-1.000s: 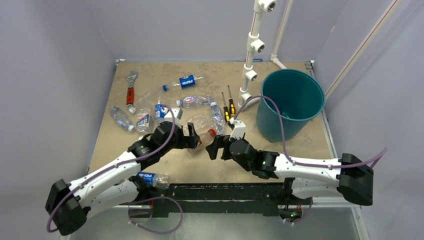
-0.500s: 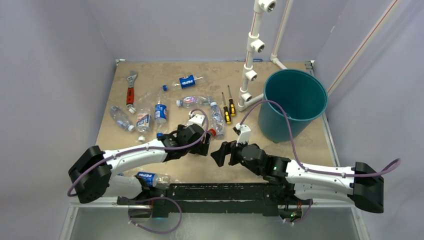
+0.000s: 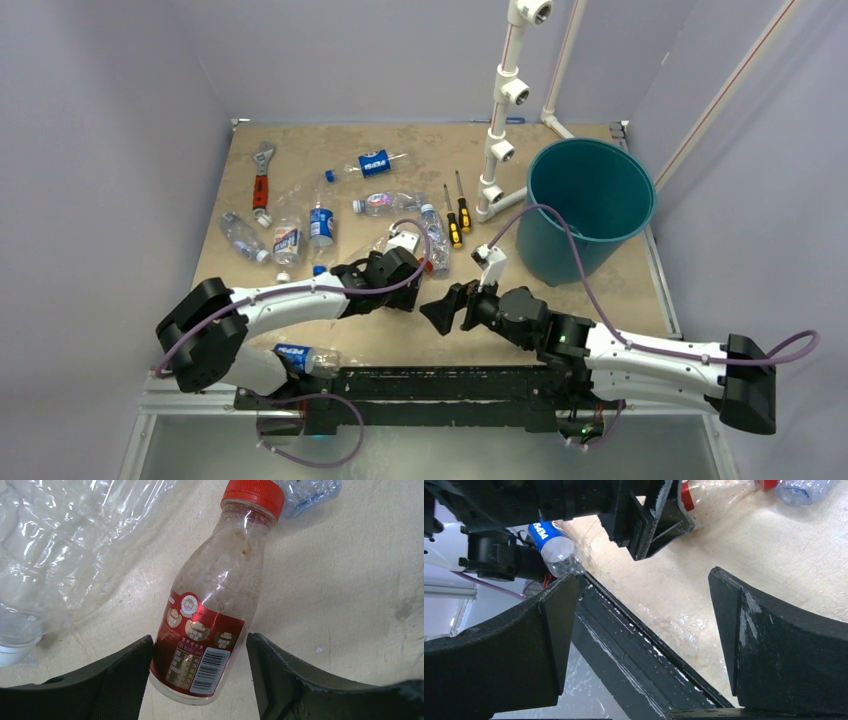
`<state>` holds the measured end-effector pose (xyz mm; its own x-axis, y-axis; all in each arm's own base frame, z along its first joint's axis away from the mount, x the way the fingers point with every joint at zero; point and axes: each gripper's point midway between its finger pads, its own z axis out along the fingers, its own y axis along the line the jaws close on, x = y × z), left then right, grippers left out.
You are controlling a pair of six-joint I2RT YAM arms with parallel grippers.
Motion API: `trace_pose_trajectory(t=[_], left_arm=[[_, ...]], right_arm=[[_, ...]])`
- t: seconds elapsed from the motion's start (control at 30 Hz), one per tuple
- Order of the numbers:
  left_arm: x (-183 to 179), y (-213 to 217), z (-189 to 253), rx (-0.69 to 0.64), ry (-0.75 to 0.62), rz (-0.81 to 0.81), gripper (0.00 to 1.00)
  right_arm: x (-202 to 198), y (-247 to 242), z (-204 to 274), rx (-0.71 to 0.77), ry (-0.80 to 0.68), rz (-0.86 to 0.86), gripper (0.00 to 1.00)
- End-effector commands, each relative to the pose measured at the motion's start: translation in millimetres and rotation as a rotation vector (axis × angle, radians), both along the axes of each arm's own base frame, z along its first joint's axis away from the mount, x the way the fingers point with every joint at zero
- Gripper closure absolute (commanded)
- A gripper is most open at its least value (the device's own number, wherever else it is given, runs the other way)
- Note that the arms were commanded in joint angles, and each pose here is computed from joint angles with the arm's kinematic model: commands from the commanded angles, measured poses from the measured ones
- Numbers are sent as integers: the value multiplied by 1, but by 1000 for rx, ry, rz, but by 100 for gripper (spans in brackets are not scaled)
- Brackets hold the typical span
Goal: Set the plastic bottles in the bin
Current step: Pick up the plastic bottle at the center of the board, then place the plastic bottle in the trash bin.
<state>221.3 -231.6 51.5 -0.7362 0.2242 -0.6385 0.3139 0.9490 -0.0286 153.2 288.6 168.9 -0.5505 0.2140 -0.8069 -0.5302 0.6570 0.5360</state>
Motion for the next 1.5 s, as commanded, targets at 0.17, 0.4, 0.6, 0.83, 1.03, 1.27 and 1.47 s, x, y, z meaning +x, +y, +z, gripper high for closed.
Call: trace_pose_trajectory(t=[0.17, 0.4, 0.6, 0.83, 1.03, 1.27, 1.47], left_arm=[[-6, -8, -22, -21, 45, -16, 33], [-7, -13, -14, -98, 22, -11, 56], [-1, -12, 39, -242, -99, 20, 68], [-4, -5, 158, -527, -371, -43, 74], [-31, 2, 255, -764, -653, -239, 79], [-71, -12, 302, -836, -807, -549, 84], [-80, -21, 313, -814, -818, -651, 88]], right_arm=[[-11, 7, 34, 109, -36, 73, 1], [-18, 10, 50, 172, -3, 97, 1], [-28, 8, 78, 308, 38, 121, 1], [-58, -18, 184, 588, -293, 274, 1], [-41, -1, 224, 399, -388, 250, 2], [-4, 8, 268, 356, -412, 88, 4], [6, 24, 294, 340, -410, 67, 6]])
